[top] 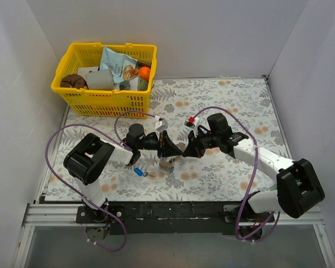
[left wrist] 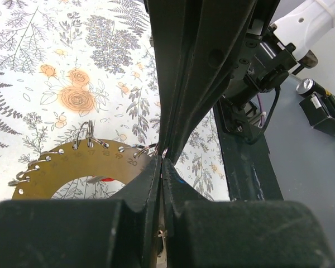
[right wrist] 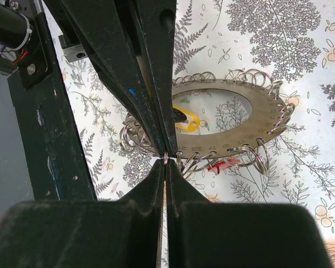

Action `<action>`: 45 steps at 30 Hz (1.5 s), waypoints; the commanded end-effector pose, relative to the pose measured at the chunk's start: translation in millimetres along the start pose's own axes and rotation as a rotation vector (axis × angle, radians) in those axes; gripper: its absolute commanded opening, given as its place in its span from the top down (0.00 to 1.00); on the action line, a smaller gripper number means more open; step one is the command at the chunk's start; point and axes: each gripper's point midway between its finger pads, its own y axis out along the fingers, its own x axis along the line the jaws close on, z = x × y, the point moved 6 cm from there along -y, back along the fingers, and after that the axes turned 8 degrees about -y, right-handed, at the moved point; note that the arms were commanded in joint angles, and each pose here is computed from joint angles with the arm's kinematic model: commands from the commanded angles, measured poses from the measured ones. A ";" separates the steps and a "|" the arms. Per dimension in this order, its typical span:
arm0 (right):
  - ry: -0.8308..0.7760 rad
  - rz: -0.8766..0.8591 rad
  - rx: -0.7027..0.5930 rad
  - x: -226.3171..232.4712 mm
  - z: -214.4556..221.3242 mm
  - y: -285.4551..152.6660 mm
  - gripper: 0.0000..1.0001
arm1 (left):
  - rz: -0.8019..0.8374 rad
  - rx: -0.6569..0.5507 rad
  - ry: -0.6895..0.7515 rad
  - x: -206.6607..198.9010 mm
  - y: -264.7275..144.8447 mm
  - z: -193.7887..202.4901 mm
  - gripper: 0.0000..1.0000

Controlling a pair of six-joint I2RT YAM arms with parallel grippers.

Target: Put the keys on the keyring

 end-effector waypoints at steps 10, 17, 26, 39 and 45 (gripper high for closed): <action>-0.121 0.046 -0.165 9.6 -40.0 -17.9 0.40 | -0.142 -0.034 0.134 -10.0 -4.8 -32.7 1.00; -0.158 0.126 -0.279 13.3 -64.6 -41.4 0.25 | -0.178 -0.032 0.168 -18.4 -10.7 -40.3 1.00; -0.179 0.069 -0.318 22.6 -68.5 -50.6 0.27 | -0.258 -0.053 0.271 -29.7 -22.6 -51.4 1.00; -0.267 -0.242 -0.355 56.4 -76.4 -56.4 0.28 | -0.346 -0.117 0.490 -52.3 -36.0 -62.8 1.00; -0.265 -0.285 -0.348 58.0 -74.1 -54.5 0.37 | -0.359 -0.138 0.549 -55.9 -37.9 -62.0 1.00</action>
